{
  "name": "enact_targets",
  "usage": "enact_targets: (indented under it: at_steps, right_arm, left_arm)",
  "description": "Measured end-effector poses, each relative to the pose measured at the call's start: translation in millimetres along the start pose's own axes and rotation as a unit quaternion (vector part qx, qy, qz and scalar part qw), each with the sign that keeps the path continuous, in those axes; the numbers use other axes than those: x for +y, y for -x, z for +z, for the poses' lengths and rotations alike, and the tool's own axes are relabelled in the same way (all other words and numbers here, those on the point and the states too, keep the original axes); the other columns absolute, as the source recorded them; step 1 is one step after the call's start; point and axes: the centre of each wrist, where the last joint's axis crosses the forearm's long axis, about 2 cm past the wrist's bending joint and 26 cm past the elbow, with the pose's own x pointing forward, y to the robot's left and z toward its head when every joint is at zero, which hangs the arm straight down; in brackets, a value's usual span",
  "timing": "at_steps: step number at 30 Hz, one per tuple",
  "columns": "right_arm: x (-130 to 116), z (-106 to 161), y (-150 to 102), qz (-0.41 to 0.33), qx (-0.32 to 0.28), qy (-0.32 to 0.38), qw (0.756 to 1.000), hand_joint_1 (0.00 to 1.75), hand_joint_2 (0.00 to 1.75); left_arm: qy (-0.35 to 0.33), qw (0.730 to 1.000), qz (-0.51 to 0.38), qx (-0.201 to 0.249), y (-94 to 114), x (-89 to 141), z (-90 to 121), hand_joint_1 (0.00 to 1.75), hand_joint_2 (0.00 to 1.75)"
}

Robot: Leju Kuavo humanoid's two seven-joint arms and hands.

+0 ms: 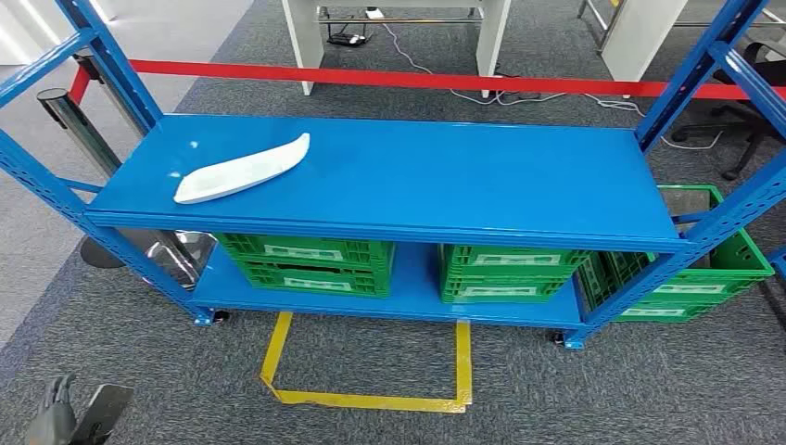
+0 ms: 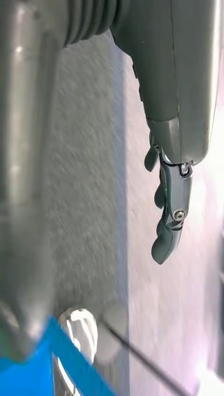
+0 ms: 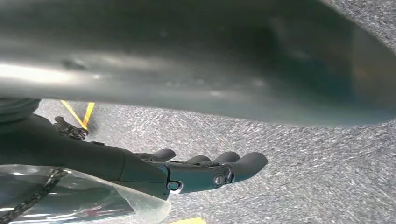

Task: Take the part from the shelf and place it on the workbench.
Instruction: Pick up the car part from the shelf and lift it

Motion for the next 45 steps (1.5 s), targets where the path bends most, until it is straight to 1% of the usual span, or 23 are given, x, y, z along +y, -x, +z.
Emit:
enact_targets:
  at_steps: [2,8,12,16,20,25,30,37,45]
  right_arm:
    - [-1,0,-1,0.001,-0.001,0.0,1.0,0.0,0.0]
    - [-4,-3,-4,0.01,-0.006,-0.004,1.0,0.0,0.0]
    - [-7,-5,-6,0.014,-0.009,-0.004,1.0,0.0,0.0]
    - [-10,-7,-9,0.017,-0.014,-0.003,1.0,0.0,0.0]
    - [-12,-8,-10,0.016,-0.015,-0.004,1.0,0.0,0.0]
    - [-13,-8,-11,0.01,-0.013,-0.003,1.0,0.0,0.0]
    - [-14,-9,-11,0.009,-0.014,-0.002,1.0,0.0,0.0]
    - [-16,-10,-12,0.008,-0.014,0.0,1.0,0.0,0.0]
    - [-17,-10,-13,0.006,-0.014,0.001,1.0,0.0,0.0]
  left_arm:
    - [0.002,1.0,-0.011,-0.015,0,3,-4,0.0,0.0]
    - [0.009,0.99,-0.1,-0.095,2,28,-27,0.0,0.0]
    - [0.002,0.982,-0.144,-0.123,-1,50,-44,0.0,0.0]
    - [-0.001,0.973,-0.176,-0.147,-9,76,-65,0.0,0.0]
    - [-0.021,0.963,-0.205,-0.175,-23,103,-86,0.0,0.0]
    - [-0.024,0.947,-0.245,-0.205,-34,131,-104,0.0,0.0]
    - [-0.01,0.927,-0.29,-0.237,-41,146,-114,0.0,0.0]
    - [0.002,0.907,-0.323,-0.269,-54,155,-126,0.0,0.0]
    - [0.001,0.882,-0.358,-0.308,-76,181,-149,0.0,0.0]
